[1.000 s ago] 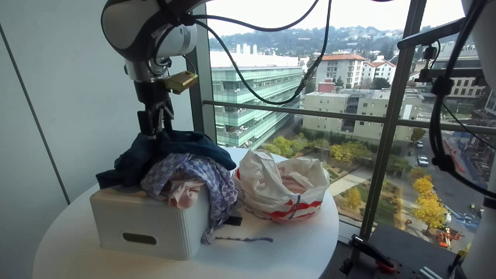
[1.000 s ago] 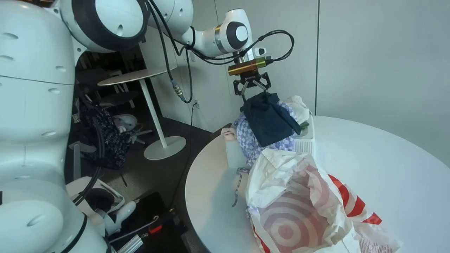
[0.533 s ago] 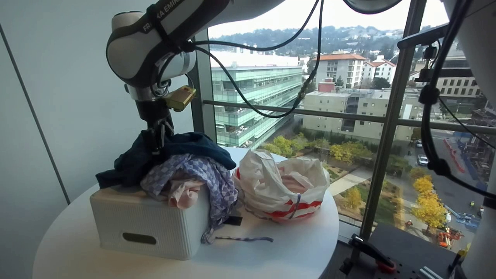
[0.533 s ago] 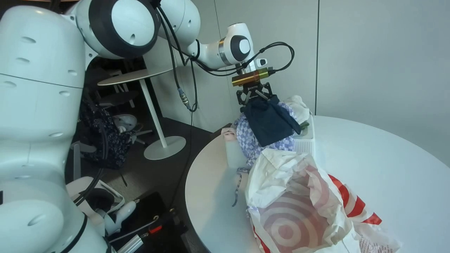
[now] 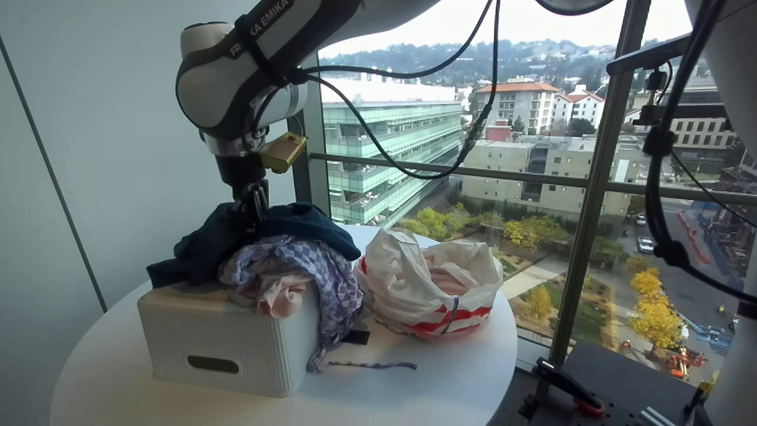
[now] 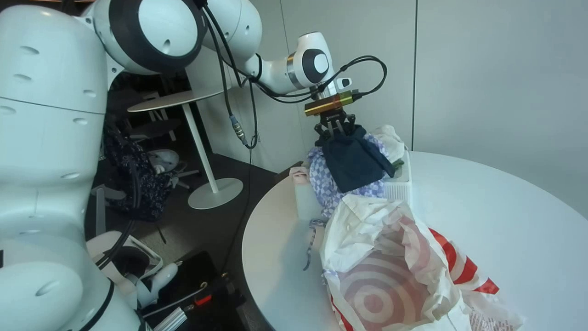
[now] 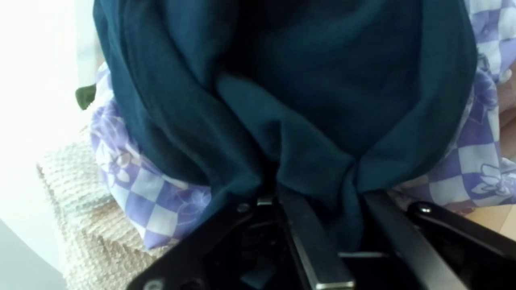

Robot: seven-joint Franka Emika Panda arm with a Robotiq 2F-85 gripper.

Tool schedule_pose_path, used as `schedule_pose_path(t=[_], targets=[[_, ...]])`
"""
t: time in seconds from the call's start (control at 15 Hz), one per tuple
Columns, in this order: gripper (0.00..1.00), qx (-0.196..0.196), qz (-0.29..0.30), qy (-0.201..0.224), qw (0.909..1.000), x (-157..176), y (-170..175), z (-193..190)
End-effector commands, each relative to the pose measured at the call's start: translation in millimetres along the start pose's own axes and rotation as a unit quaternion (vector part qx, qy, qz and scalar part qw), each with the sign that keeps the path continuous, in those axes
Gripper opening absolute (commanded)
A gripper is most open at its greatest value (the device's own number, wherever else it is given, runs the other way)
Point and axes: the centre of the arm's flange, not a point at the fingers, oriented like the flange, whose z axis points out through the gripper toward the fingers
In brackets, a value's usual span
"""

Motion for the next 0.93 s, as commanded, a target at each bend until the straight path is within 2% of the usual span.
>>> schedule_pose_path(t=[0.0,0.07,0.13,0.33,0.6,0.87], targets=[[0.01,-0.006,0.018,0.011,0.9998,-26.7,2.4,-18.8],[0.00,-0.002,0.021,0.016,0.9997,-30.4,3.3,-23.6],[0.03,0.005,0.028,0.032,0.9991,-34.7,6.0,-31.5],[0.03,0.031,0.072,0.089,0.9930,-47.2,17.4,-60.5],[0.03,0.040,0.131,0.161,0.9774,-64.6,41.1,-101.3],[0.03,0.029,0.174,0.227,0.9576,-79.9,60.5,-144.0]])
